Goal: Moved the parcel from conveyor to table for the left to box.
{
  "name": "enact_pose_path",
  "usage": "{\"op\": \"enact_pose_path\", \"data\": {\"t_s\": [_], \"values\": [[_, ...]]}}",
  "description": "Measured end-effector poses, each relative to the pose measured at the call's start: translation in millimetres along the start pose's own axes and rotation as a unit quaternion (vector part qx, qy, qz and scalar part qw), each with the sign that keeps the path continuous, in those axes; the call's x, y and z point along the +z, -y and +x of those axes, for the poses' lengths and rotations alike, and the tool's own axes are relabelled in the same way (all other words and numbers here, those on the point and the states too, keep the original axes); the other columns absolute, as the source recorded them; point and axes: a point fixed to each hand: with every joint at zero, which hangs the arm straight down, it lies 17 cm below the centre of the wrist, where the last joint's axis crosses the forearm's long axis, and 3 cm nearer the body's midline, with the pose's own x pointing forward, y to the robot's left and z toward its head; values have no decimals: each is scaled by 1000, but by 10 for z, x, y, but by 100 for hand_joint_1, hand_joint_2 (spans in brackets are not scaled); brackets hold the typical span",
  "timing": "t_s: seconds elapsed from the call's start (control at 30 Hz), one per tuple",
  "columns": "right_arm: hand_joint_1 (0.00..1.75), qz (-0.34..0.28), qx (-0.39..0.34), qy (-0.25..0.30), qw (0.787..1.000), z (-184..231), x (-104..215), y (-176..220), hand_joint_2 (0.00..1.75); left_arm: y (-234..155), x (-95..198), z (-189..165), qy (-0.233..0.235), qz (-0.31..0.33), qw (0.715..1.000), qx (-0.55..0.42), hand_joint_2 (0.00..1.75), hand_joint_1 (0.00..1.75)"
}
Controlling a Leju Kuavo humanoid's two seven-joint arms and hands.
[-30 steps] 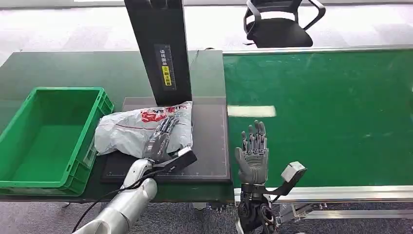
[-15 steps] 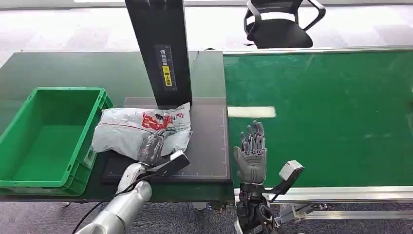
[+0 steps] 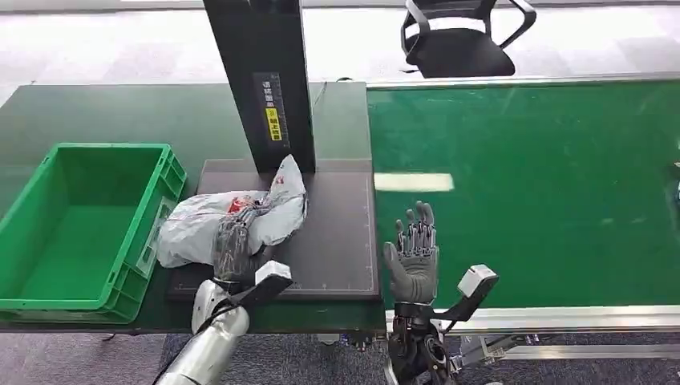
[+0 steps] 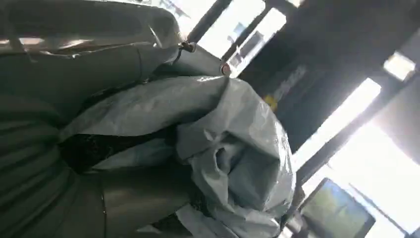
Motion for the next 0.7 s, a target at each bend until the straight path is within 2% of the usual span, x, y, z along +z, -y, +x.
{"op": "enact_pose_path", "data": {"t_s": [0.07,0.17,0.43,0.57,0.7], "values": [[0,-1,0,1,1000,0,1,8,175,-235,-50,129,9,43,999,16,175,175],[0,-5,0,3,1000,-1,3,35,175,-798,-163,395,34,130,990,45,175,175],[0,-3,-1,2,1000,-17,-9,42,175,-2092,-289,972,113,292,945,98,175,175],[0,-3,-1,2,1000,-21,0,58,175,-2593,-369,1072,141,344,919,129,175,175],[0,-4,-2,2,1000,-19,17,77,175,-3026,-533,1009,160,373,906,122,175,175]]}}
